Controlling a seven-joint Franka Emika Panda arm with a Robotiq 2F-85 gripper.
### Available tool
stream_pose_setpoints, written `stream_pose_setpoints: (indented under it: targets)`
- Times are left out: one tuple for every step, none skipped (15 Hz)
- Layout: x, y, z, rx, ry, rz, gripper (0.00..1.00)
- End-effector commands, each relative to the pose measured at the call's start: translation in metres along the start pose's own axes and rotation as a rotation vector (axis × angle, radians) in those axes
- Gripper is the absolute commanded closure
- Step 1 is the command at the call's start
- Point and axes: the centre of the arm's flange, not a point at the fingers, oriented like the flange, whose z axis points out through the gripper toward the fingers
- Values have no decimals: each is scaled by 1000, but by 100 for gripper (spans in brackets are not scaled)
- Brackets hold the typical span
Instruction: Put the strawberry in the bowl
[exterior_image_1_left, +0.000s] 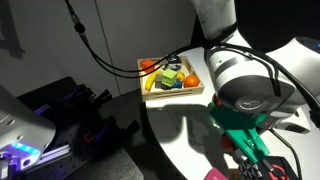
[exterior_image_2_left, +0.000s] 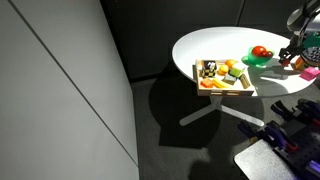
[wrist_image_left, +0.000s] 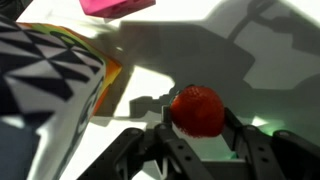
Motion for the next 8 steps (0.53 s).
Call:
stream_pose_setpoints:
  targets:
    - [8,-2,-30,5,-12,3,74]
    - [10,-4,-36,6,-10,3,74]
    - [13,-5,-42,7,-4,2,74]
    - [15,-6,-48,6,4,2,74]
    - [17,-8,-53,2,16,4,74]
    - [20,-10,-58,0,22,4,74]
    - [24,-11,-63,-3,30,6,74]
    - [27,-14,-67,-4,37,7,74]
